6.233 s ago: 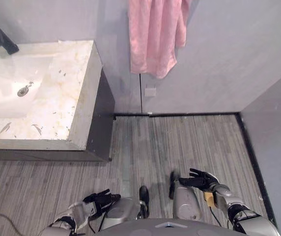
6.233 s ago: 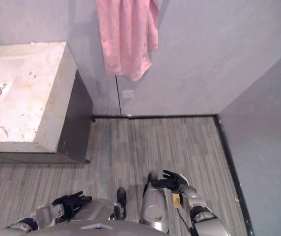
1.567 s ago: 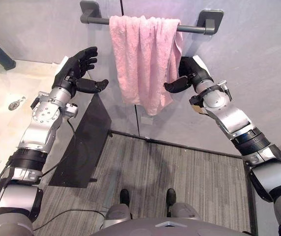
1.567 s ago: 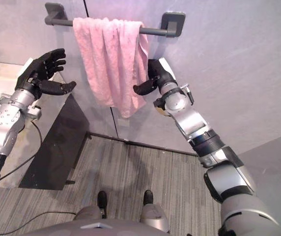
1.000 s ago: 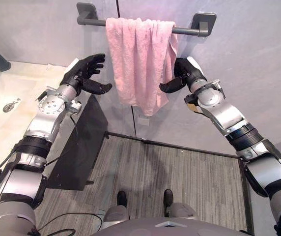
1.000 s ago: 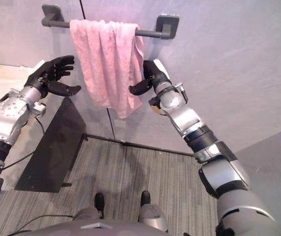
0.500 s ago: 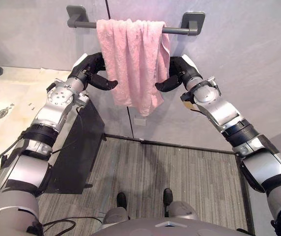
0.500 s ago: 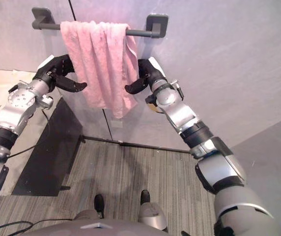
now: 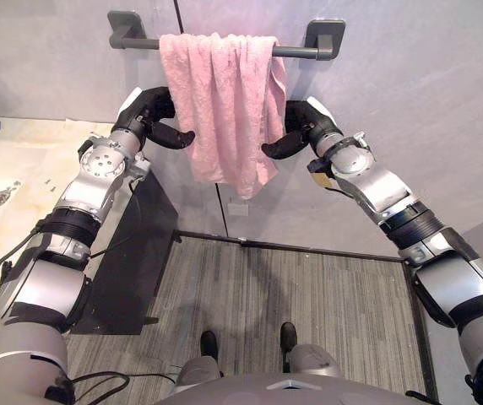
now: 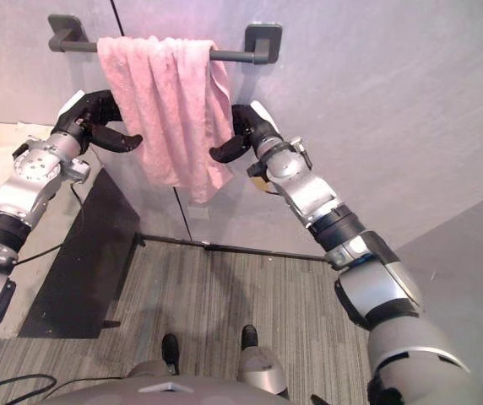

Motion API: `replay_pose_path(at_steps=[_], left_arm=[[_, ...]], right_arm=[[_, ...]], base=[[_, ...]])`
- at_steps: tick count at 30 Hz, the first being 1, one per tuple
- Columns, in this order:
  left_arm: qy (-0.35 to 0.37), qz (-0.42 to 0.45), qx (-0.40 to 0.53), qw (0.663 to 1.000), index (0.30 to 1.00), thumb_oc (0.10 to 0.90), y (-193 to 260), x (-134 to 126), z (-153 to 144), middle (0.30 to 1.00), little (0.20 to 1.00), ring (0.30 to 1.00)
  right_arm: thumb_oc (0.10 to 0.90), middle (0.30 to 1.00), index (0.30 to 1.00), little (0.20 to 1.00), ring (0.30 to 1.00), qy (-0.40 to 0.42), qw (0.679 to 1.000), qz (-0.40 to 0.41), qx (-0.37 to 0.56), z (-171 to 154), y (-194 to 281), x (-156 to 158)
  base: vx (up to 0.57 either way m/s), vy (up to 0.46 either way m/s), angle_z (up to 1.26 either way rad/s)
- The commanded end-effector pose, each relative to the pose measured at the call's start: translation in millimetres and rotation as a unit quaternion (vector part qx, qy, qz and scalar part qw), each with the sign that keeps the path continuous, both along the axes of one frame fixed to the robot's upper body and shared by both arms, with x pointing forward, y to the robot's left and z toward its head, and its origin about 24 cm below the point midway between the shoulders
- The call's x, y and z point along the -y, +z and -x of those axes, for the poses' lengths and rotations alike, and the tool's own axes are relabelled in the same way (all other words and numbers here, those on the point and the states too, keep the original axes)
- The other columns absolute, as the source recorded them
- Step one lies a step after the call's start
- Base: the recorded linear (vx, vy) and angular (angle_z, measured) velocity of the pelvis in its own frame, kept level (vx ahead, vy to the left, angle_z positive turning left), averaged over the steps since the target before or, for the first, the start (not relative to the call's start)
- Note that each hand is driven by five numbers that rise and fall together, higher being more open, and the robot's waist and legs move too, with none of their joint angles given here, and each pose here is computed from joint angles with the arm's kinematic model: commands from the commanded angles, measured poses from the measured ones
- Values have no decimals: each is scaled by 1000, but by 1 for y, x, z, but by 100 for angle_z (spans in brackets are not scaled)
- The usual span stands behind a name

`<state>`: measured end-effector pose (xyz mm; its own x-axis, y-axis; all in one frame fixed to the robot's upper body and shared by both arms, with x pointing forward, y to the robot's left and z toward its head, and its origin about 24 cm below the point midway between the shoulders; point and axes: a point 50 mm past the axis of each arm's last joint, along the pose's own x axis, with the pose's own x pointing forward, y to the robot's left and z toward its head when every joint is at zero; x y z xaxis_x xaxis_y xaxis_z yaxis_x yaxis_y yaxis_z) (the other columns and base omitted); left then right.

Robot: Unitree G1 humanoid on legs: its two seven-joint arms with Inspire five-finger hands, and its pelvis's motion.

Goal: Organize the bathroom.

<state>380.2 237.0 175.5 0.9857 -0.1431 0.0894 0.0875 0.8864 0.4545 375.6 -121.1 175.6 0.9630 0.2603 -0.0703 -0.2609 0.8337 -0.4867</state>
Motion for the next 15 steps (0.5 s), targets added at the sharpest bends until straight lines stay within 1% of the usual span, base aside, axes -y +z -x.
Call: replay_pose_path(at_steps=[1,4,6,15], left_arm=[[-2,7,90,996,300,400,52,10,-11,300,300,300],[-7,9,85,996,300,400,51,16,-14,300,300,300],[-8,9,86,996,300,400,52,19,-15,300,300,300],[-2,10,85,996,300,400,52,19,-17,300,300,300]], right_arm=[[400,300,300,300,300,62,994,-73,47,-5,57,-38],[400,300,300,300,300,82,991,-106,4,-2,42,-54],[400,300,300,300,300,87,991,-106,2,-1,38,-57],[400,300,300,300,300,89,991,-102,7,-1,36,-58]], base=[[0,0,0],[0,0,0],[0,0,0],[0,0,0]])
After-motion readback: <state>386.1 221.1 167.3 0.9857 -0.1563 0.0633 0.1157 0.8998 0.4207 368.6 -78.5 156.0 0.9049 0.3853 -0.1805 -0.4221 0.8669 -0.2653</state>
